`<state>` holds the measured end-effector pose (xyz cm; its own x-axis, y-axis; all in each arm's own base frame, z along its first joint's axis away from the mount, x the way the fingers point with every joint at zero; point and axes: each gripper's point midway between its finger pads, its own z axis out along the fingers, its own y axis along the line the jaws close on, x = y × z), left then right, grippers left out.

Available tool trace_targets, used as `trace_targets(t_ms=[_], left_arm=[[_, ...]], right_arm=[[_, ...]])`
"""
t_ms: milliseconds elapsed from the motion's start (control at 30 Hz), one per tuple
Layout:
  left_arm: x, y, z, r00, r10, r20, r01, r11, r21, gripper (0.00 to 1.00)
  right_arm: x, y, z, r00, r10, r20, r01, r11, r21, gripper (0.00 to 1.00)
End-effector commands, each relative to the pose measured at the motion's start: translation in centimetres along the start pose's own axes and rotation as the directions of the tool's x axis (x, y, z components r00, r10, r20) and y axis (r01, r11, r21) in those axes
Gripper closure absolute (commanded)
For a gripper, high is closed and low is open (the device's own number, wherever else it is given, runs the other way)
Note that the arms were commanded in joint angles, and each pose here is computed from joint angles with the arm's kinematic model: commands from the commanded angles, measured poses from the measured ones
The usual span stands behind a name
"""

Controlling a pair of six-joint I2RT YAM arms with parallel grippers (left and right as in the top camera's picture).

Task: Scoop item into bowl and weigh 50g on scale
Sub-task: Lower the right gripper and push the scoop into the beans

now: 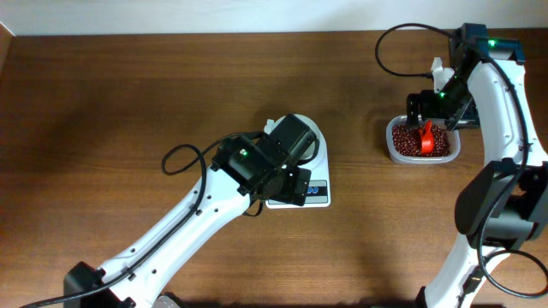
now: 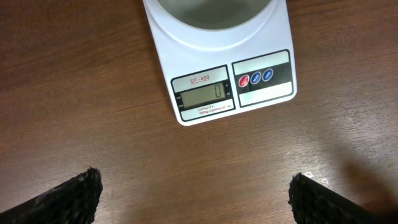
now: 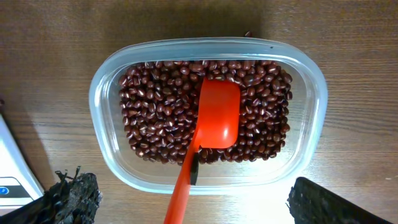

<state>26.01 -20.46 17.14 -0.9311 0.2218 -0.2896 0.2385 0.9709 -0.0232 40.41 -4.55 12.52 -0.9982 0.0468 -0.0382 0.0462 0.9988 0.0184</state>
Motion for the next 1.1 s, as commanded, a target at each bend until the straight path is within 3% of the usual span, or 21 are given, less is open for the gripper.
trace_targets(t_ms=[0,100,133,200,333,400,467,667,767,1067], left_arm=[[0.2,-0.1,0.1,1.000,-0.009,-0.008,0.009,1.000,0.003,0.01],[0.2,-0.1,0.1,1.000,-0.009,-0.008,0.009,1.000,0.003,0.01],[0.2,-0.1,0.1,1.000,-0.009,-0.008,0.009,1.000,0.003,0.01],[0.2,-0.1,0.1,1.000,-0.009,-0.008,0.009,1.000,0.003,0.01],[0.2,-0.1,0.1,1.000,-0.009,-0.008,0.009,1.000,0.003,0.01],[0.2,-0.1,0.1,1.000,-0.009,-0.008,0.009,1.000,0.003,0.01],[0.2,-0.1,0.1,1.000,-0.009,-0.008,0.009,1.000,0.003,0.01],[0.2,-0.1,0.1,1.000,-0.009,-0.008,0.009,1.000,0.003,0.01],[0.2,-0.1,0.1,1.000,-0.009,-0.008,0.009,1.000,0.003,0.01],[0.2,-0.1,0.1,1.000,-0.009,-0.008,0.009,1.000,0.003,0.01]], right_arm=[[-0.1,1.7,-0.3,1.000,0.015,0.011,-0.014,0.994,-0.109,0.01],[0.0,2.0,-0.4,1.000,0.004,0.009,-0.003,0.992,-0.125,0.01],[0.4,1.6,-0.9,1.000,0.015,-0.008,-0.016,0.995,-0.103,0.17],[1.0,1.4,-3.0,0.999,0.045,-0.010,-0.046,0.994,-0.098,0.26],[2.3,1.7,-6.5,0.996,0.088,0.028,-0.085,0.992,-0.094,0.27],[2.9,1.7,-4.9,0.997,0.074,-0.010,-0.074,0.997,-0.031,0.27],[1.9,0.0,-3.1,0.986,0.162,0.036,-0.165,0.979,0.117,0.27],[0.6,0.1,3.0,0.995,0.083,0.063,-0.089,0.991,0.099,0.27],[-0.3,0.1,4.2,0.991,0.082,0.105,-0.093,0.991,0.097,0.44],[-0.7,0.7,1.1,0.995,0.022,0.102,-0.029,0.997,0.072,0.50]])
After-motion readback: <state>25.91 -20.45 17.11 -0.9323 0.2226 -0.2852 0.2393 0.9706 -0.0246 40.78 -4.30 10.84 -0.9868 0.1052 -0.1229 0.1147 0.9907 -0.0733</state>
